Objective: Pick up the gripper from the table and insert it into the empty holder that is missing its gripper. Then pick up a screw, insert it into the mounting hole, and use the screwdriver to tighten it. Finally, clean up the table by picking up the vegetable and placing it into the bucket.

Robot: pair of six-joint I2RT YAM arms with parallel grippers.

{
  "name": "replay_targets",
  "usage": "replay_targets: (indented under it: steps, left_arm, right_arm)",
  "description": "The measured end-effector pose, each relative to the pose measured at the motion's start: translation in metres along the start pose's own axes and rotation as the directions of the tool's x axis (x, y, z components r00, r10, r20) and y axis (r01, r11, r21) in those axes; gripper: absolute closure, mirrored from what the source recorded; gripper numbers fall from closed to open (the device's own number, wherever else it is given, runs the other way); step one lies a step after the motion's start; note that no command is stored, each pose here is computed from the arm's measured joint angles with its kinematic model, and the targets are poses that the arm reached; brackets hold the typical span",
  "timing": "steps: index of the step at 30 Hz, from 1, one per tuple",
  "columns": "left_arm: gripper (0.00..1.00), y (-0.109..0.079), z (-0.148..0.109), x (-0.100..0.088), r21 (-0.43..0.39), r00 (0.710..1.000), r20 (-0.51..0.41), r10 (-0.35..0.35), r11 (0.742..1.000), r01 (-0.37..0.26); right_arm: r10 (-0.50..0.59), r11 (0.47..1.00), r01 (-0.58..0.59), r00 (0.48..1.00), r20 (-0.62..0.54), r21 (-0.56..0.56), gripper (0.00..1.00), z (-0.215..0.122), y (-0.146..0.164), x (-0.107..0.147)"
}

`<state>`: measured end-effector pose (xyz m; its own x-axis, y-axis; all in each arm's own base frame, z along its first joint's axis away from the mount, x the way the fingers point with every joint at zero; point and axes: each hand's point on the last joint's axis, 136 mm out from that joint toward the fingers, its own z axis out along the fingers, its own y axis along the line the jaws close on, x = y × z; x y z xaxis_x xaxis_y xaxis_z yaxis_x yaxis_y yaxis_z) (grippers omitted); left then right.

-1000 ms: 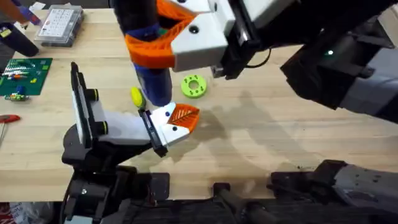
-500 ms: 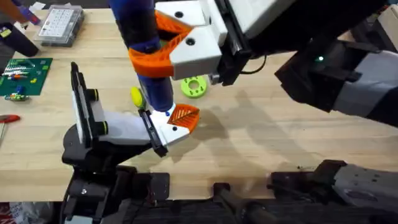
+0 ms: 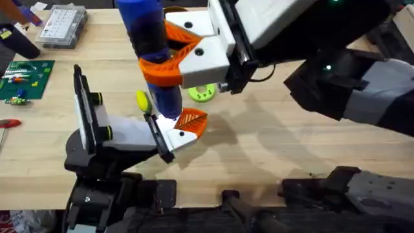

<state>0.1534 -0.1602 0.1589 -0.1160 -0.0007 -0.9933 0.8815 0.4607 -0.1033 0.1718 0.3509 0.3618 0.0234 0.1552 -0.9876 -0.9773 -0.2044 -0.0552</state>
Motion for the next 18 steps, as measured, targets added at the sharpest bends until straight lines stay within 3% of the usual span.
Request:
replay_targets:
  steps: [18]
  left_arm:
    - [0.996, 0.0000, 0.0000, 0.0000, 0.000, 1.000, 0.000, 0.000, 1.000, 0.000]
  right_arm:
    - [-0.006, 1.000, 0.006, 1.000, -0.008, 0.006, 0.983, 0.0016, -0.0050, 0.0078]
